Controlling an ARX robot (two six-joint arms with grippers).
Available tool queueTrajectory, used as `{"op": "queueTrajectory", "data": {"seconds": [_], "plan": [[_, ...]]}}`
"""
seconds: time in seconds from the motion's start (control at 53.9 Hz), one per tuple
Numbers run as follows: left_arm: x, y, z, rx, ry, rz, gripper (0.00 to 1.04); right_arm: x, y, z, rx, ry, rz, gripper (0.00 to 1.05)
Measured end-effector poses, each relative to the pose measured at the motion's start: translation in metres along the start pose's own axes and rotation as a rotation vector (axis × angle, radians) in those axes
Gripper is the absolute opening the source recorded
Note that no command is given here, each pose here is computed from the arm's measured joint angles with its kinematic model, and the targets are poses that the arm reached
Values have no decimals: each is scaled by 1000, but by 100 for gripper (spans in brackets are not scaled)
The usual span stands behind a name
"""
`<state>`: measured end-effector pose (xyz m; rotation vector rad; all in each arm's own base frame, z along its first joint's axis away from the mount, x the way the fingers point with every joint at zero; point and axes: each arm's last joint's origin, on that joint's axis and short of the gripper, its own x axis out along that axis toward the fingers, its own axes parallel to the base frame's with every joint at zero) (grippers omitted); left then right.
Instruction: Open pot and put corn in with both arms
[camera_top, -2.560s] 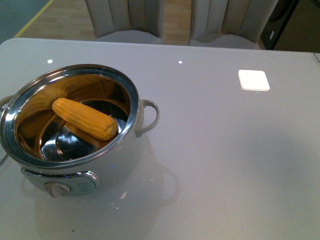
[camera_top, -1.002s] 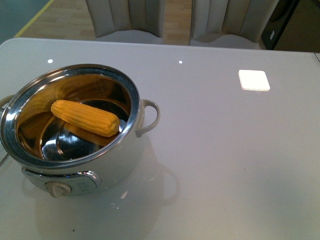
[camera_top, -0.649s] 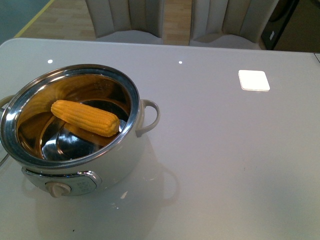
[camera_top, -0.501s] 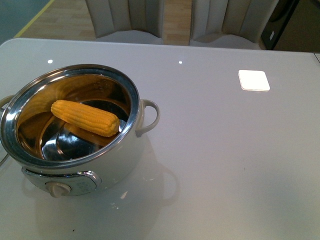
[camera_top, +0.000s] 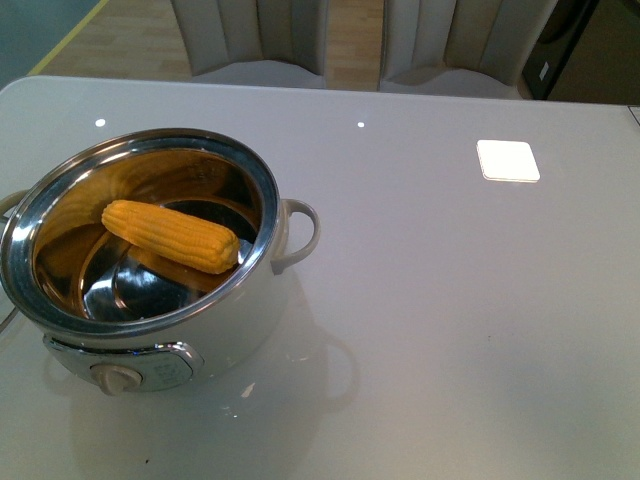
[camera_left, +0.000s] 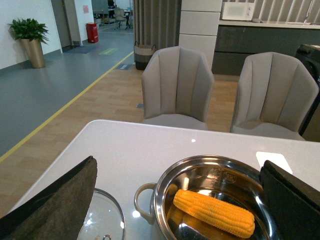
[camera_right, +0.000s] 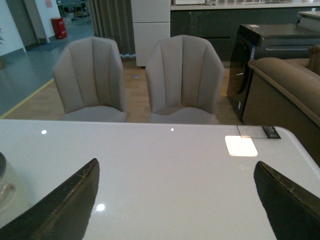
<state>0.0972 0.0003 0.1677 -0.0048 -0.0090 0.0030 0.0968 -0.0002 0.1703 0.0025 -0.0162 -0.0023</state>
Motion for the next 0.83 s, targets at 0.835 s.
{"op": "queueTrajectory", "data": {"seconds": [0.835], "plan": [[0,0,0,0,0,0,98,0,0,0,0,0,0,96]]}}
